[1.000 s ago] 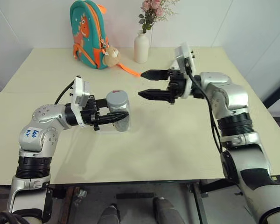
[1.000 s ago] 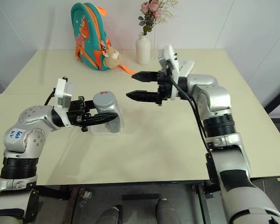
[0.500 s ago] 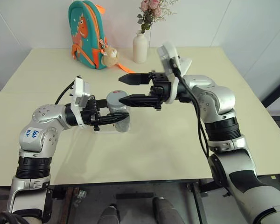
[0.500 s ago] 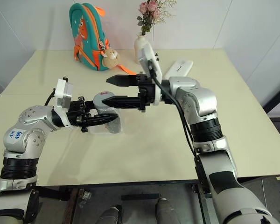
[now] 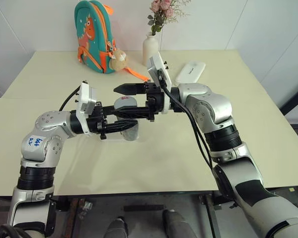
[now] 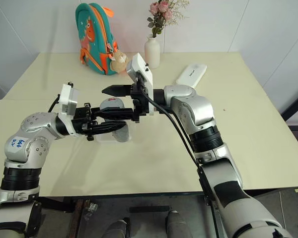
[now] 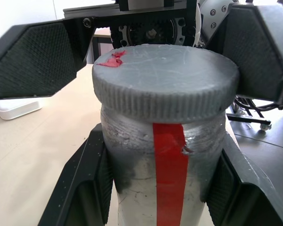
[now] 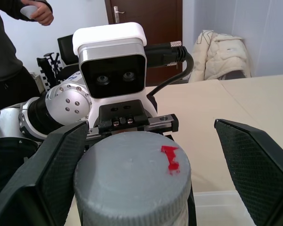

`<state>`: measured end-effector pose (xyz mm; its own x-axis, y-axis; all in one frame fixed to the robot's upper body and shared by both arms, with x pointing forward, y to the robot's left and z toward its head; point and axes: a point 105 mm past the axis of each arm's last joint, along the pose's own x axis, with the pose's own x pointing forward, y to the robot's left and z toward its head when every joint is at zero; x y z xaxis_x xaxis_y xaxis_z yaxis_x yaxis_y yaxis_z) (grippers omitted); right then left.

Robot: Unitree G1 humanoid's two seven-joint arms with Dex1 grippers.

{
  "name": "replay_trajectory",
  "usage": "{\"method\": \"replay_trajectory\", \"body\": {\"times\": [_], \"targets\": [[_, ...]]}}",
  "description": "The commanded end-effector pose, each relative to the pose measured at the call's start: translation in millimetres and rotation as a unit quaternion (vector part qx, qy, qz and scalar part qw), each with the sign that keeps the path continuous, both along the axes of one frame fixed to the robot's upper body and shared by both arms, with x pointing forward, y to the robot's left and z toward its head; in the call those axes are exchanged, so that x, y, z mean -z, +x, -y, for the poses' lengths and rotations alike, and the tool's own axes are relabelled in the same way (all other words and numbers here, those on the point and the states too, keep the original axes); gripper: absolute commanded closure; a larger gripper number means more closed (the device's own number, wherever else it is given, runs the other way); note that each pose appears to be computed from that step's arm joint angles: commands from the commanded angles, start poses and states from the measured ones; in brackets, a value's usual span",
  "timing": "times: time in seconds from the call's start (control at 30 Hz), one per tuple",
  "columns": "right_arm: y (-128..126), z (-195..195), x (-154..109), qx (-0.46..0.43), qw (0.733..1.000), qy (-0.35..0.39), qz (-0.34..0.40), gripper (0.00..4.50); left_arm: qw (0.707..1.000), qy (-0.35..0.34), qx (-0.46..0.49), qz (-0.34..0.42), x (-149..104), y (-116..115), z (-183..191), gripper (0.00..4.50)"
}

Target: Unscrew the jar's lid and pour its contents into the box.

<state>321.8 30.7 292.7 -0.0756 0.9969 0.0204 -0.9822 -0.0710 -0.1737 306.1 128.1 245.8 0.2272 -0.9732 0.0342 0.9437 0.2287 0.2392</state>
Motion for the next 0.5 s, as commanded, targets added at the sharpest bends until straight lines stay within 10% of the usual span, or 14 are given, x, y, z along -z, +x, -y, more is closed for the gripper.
{"method": "replay_trajectory", "body": {"times": [0.03, 0.5], "targets": [[-2, -1, -17, -0.001, 0.999, 0.015, 0.031, 0.02, 1.000, -0.002, 0.012, 0.024, -11, -5, 2, 2.40], [0, 30, -16, -0.004, 1.000, 0.014, 0.025, 0.02, 1.000, -0.004, 0.007, 0.023, -11, -5, 1, 2.40]]}}
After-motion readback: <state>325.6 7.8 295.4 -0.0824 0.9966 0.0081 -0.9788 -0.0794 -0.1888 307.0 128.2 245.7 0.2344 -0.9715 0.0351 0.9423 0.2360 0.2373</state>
